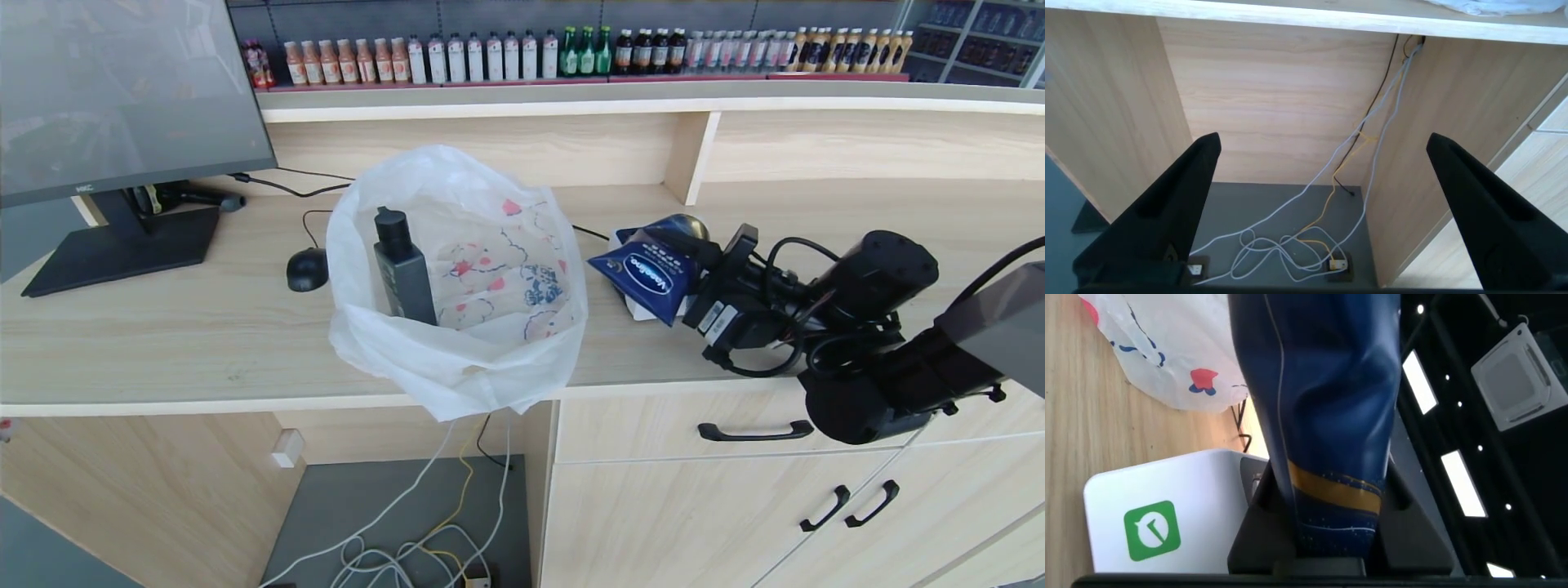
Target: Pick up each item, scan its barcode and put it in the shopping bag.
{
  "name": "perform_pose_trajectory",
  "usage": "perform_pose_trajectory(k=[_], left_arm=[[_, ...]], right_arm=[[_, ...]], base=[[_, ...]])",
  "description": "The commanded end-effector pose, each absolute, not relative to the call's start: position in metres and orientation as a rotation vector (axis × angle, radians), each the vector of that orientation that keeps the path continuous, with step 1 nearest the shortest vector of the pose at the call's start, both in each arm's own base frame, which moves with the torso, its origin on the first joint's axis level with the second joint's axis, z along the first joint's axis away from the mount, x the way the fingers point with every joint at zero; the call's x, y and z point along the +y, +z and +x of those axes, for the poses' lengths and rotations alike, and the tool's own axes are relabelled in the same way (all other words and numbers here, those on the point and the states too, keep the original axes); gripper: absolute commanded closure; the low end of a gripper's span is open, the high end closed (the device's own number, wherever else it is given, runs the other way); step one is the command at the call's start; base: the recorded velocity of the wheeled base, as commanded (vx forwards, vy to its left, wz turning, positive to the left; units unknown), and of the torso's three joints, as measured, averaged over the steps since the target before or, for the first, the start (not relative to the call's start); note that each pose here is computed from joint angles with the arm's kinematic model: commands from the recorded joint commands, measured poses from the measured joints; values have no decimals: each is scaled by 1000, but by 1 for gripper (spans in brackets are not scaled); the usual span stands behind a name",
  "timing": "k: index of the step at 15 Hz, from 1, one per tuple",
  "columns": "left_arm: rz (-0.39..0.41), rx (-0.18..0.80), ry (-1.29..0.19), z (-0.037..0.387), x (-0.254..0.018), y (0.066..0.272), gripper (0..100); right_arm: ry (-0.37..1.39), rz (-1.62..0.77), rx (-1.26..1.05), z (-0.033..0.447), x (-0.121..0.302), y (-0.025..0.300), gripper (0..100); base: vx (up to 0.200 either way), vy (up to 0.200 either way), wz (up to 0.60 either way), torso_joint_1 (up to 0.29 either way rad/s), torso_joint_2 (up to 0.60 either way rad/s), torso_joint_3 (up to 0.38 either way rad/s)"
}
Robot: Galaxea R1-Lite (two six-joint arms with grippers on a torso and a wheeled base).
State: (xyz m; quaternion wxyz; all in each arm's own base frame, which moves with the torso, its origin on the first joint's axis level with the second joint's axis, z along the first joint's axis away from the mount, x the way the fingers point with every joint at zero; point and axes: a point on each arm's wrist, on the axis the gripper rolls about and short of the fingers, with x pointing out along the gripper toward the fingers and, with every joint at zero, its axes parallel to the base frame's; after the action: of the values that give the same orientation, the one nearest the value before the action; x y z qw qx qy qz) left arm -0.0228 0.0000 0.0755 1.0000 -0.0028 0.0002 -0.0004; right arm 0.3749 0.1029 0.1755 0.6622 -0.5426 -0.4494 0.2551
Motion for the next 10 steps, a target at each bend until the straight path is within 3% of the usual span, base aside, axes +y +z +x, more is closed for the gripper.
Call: perform_pose_trajectory(k=[1,10], left_arm=[[-6,0,-2,-23,0,75,0],[-6,0,0,-23,0,75,0]], right_arm=[[580,-1228,-1009,378,103,171,100],[581,-1223,-1008,379,103,172,100]], base=[[0,0,0,0,0,0],[0,0,0,0,0,0]])
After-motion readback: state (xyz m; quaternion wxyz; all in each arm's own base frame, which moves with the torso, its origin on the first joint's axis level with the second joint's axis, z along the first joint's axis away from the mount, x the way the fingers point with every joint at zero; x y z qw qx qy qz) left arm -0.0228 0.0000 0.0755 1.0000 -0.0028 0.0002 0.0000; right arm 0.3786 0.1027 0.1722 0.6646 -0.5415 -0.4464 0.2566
